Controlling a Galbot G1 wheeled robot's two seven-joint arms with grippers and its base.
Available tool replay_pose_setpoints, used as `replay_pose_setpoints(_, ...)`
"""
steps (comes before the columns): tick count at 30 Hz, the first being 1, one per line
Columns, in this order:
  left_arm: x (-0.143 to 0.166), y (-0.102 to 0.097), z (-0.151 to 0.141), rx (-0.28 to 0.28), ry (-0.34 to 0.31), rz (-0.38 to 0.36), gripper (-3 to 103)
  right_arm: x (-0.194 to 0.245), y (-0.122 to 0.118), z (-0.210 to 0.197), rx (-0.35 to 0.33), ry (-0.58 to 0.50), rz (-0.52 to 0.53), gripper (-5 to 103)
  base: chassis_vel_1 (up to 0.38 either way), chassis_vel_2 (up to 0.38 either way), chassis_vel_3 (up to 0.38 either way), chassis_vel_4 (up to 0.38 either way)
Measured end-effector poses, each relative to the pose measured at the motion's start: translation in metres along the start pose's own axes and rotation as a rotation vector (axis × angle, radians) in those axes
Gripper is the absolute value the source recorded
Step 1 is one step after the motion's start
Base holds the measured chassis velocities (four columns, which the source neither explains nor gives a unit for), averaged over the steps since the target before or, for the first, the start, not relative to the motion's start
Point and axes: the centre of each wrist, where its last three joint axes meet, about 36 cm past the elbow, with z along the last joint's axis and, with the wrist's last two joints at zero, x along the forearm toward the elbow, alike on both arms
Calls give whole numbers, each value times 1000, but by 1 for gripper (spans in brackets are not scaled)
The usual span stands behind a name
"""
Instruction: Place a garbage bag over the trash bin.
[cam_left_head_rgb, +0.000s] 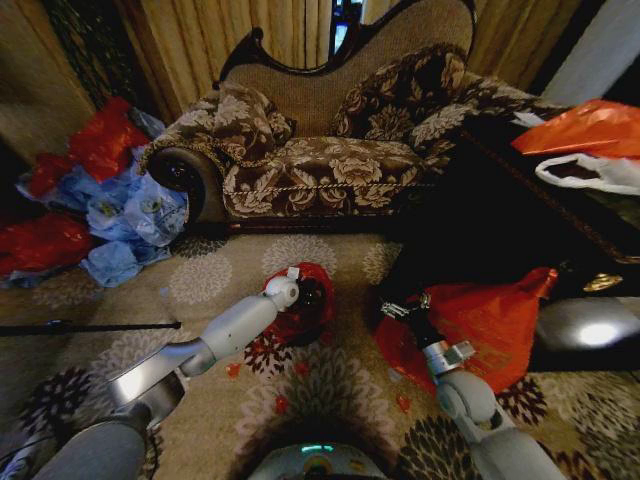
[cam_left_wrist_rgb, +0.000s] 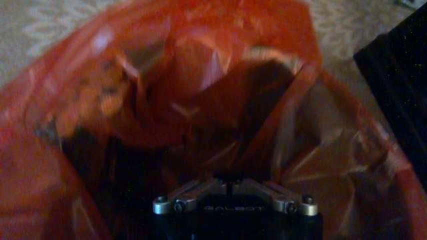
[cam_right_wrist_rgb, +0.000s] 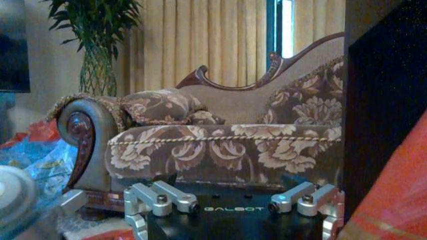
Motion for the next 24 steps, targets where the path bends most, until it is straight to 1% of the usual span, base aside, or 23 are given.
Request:
replay_pose_setpoints(2, -3, -2, 9, 6, 22, -5, 0, -2, -3, 0, -2, -2, 2, 100, 0, 0, 0, 0)
replay_pose_setpoints(5, -10, -4, 9, 16, 33, -20, 0, -3, -4, -1, -3, -4, 3, 100, 0, 0, 0, 0)
replay_pose_setpoints(7, -15, -6, 4, 20, 35, -33, 0, -3, -4, -1, -4, -4, 2, 100, 0, 0, 0, 0)
replay_pose_setpoints(9, -25, -1, -8, 27, 35, -78, 0, -2, -5, -1, -3, -1, 0, 100, 0, 0, 0, 0)
replay_pose_setpoints(10, -31, 2, -12, 25, 40, -100, 0, -2, -5, -1, -3, 1, -1, 100, 0, 0, 0, 0)
replay_pose_setpoints(11, -31, 2, -12, 25, 40, -100, 0, -2, -5, -1, -3, 1, -1, 100, 0, 0, 0, 0)
replay_pose_setpoints(13, -42, 7, -14, 13, 52, -132, 0, -1, -6, -2, -4, 1, 1, 100, 0, 0, 0, 0)
replay_pose_setpoints(18, -56, 3, -11, -6, 71, -152, 0, -1, -5, -9, -8, -14, 7, 100, 0, 0, 0, 0)
replay_pose_setpoints(20, -68, 1, -6, -19, 89, -172, 0, -2, 2, -21, -14, -40, 20, 100, 0, 0, 0, 0)
replay_pose_setpoints(21, -68, 1, -6, -19, 89, -172, 0, -2, 2, -21, -14, -40, 20, 100, 0, 0, 0, 0)
replay_pose_setpoints(24, -79, 1, -1, -14, 111, -185, 0, -4, 15, -40, -28, -62, 54, 100, 0, 0, 0, 0)
